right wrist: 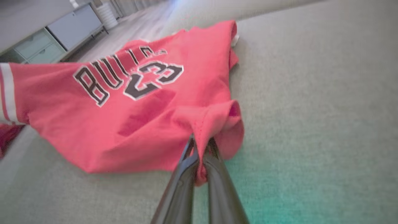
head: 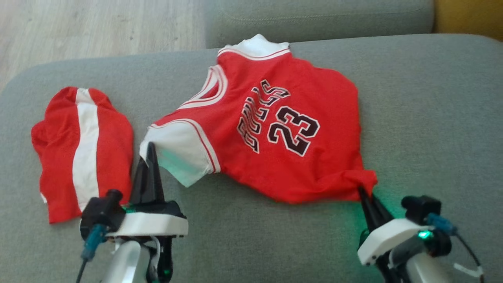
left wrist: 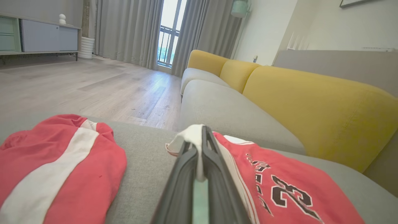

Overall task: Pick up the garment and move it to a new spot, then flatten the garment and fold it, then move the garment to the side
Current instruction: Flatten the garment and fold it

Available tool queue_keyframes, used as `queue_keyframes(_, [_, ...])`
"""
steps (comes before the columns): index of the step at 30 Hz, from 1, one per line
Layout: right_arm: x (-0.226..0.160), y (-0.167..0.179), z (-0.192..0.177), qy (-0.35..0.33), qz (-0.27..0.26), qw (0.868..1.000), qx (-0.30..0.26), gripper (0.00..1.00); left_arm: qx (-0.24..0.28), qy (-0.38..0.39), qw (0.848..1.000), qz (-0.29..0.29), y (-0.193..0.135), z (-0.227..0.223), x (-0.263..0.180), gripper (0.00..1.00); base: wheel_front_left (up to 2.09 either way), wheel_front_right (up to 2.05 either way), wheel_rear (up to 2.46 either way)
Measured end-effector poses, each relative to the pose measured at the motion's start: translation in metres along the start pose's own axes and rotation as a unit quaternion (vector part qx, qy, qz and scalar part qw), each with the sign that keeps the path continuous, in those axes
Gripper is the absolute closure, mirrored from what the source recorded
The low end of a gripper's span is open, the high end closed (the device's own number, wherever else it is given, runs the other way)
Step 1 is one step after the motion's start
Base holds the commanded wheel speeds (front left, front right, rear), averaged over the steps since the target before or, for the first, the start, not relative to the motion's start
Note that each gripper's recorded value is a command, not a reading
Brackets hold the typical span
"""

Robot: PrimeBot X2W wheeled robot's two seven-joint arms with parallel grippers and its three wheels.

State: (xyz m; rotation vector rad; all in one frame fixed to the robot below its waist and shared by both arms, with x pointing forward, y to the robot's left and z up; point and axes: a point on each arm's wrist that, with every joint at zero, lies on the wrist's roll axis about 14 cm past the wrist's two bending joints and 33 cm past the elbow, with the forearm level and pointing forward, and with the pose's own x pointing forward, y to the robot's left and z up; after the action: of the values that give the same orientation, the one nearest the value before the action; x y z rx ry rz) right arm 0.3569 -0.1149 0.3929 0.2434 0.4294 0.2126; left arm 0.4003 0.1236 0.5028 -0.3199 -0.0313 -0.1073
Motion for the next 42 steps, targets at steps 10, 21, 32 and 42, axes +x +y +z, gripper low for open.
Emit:
queue_keyframes(10, [-0.015, -0.009, 0.140, -0.185, -0.005, 0.982, -0.045, 1.00, -0.042, -0.096, 0.994, -0.035, -0.025, 0.065, 0.008, 1.00, 0.00, 0.00, 0.00])
queue_keyframes(21, [-0.058, -0.011, 0.280, -0.332, -0.005, 0.939, -0.085, 1.00, -0.126, -0.259, 0.951, -0.112, -0.071, 0.199, 0.023, 1.00, 0.00, 0.00, 0.00])
queue_keyframes(32, [-0.099, 0.015, 0.307, -0.373, 0.020, 0.923, -0.090, 1.00, -0.144, -0.316, 0.925, -0.155, -0.093, 0.269, -0.006, 1.00, 0.00, 0.00, 0.00])
queue_keyframes(42, [-0.043, 0.000, 0.295, -0.291, 0.009, 0.953, -0.083, 1.00, -0.070, -0.217, 0.961, -0.157, -0.083, 0.230, 0.072, 1.00, 0.00, 0.00, 0.00])
